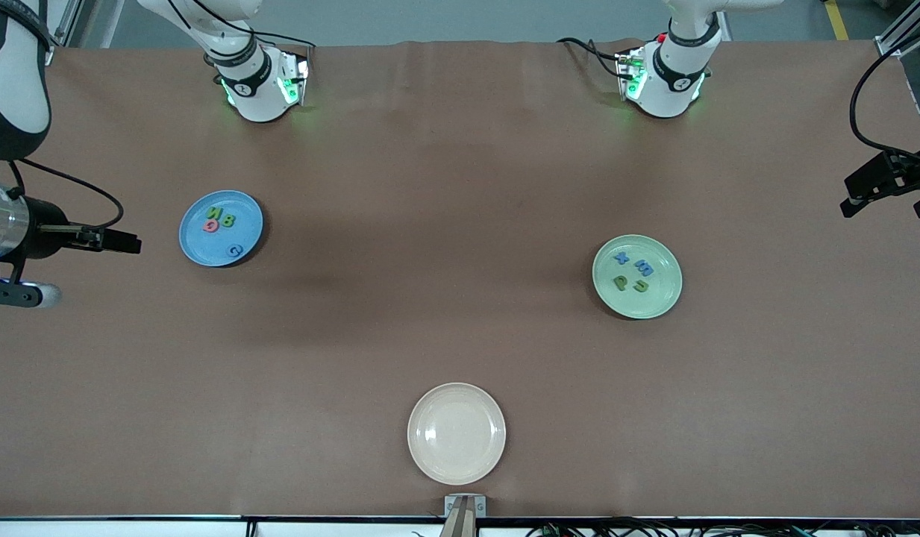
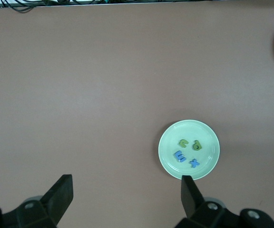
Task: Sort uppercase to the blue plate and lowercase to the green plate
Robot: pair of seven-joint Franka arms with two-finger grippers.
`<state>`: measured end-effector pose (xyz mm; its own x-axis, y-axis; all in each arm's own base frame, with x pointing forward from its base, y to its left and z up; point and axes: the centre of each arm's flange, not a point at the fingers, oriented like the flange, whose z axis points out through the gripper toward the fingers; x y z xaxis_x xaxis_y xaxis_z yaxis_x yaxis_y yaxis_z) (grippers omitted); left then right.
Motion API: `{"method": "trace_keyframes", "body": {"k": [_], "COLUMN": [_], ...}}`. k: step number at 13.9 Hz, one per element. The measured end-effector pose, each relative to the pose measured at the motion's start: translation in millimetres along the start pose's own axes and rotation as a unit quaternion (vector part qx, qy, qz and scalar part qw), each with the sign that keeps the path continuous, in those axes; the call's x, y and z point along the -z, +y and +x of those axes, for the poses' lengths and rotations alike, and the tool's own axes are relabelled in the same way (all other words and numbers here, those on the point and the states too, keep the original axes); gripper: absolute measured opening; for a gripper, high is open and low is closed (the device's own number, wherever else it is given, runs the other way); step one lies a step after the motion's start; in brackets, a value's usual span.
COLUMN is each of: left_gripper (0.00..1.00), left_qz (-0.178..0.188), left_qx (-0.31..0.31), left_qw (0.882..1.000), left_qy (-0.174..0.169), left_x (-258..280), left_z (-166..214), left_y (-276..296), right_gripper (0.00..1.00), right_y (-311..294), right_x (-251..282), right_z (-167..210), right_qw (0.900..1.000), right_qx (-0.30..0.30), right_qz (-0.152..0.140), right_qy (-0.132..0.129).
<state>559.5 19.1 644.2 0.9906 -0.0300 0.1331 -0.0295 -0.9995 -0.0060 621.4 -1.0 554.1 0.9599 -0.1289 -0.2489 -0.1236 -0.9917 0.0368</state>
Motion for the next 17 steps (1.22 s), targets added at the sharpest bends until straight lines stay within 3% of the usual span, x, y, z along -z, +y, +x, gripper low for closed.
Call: {"method": "trace_keyframes", "body": {"k": [10, 17], "left_gripper": [1.0, 1.0], "left_qz": [0.0, 0.0], "left_qx": [0.001, 0.001], "left_qw": [1.0, 1.0], "left_qy": [0.0, 0.0], "left_x": [0, 0], "left_z": [0, 0], "left_y": [-1, -1], "right_gripper": [1.0, 1.0], "right_y": [33, 45], "right_x": [-5, -2], "right_z": [5, -42], "right_qw": [0.999, 0.998], "right_qx": [0.047, 0.048], "right_qz": [-0.011, -0.016], "right_qy": [0.015, 0.027]}}
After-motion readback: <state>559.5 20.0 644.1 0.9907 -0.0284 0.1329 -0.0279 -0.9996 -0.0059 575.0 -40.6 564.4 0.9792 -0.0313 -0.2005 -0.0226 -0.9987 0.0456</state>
